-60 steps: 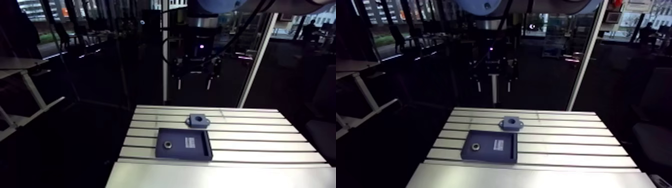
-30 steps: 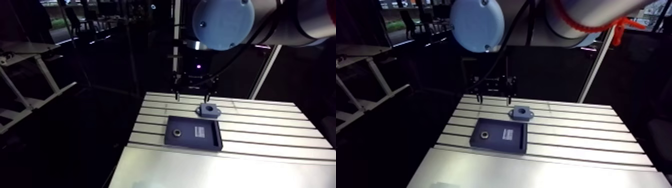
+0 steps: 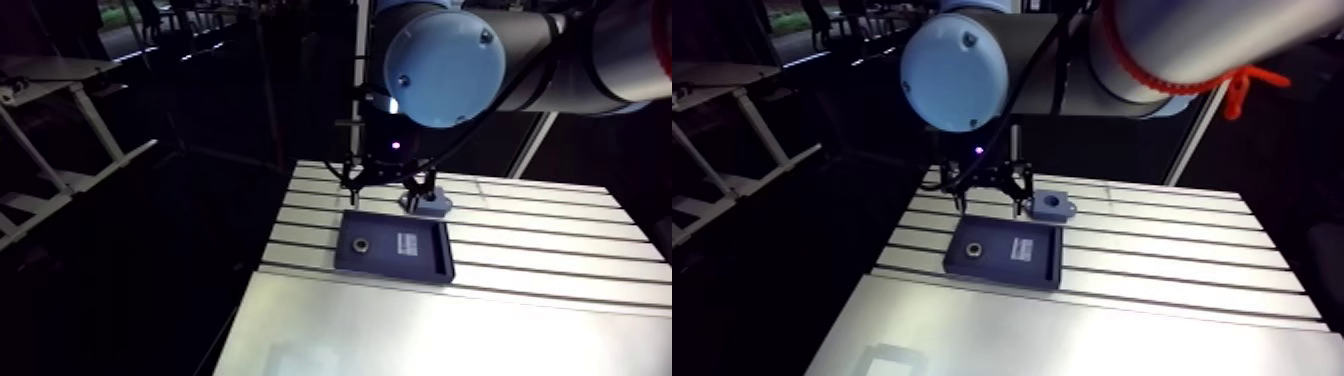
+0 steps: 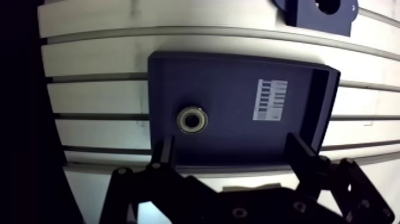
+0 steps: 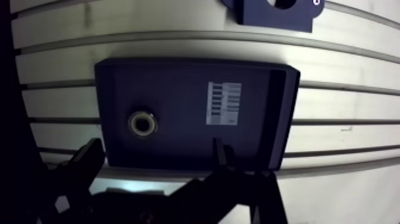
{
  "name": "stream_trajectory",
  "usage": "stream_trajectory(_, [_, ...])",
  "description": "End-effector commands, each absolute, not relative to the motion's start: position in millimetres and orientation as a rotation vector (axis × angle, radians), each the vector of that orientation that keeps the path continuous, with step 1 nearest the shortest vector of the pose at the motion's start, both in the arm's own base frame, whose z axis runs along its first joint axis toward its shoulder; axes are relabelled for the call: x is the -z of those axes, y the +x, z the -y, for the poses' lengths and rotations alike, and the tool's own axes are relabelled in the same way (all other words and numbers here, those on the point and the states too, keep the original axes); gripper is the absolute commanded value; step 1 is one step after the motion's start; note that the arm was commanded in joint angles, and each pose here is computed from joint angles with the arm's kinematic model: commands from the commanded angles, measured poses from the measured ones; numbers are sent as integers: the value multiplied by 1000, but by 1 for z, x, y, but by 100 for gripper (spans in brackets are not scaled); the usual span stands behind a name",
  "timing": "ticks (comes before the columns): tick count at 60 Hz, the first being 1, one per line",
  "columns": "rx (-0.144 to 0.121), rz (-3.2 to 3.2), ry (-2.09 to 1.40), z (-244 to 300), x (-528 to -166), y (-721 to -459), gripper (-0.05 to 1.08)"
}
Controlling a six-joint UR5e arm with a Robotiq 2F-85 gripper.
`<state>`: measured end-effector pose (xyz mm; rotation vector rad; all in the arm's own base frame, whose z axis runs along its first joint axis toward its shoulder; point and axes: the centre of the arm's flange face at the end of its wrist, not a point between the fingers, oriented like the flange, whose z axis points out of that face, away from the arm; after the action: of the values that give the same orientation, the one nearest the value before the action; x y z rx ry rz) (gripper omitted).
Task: Pick up the bearing and press it into the housing until flush.
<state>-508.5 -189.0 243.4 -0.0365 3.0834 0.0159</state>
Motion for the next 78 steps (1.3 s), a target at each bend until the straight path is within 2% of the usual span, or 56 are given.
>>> stream_trajectory(1, [-18,-3065,-50,194,-231,-507,1])
stream_trajectory(24, [-26,-3050,-94,208,-205,-504,12])
stream_trajectory(44, [-27,-3048,-105,210,-202,-504,22])
stream_trajectory(78, [-33,-3031,-136,219,-187,-502,30])
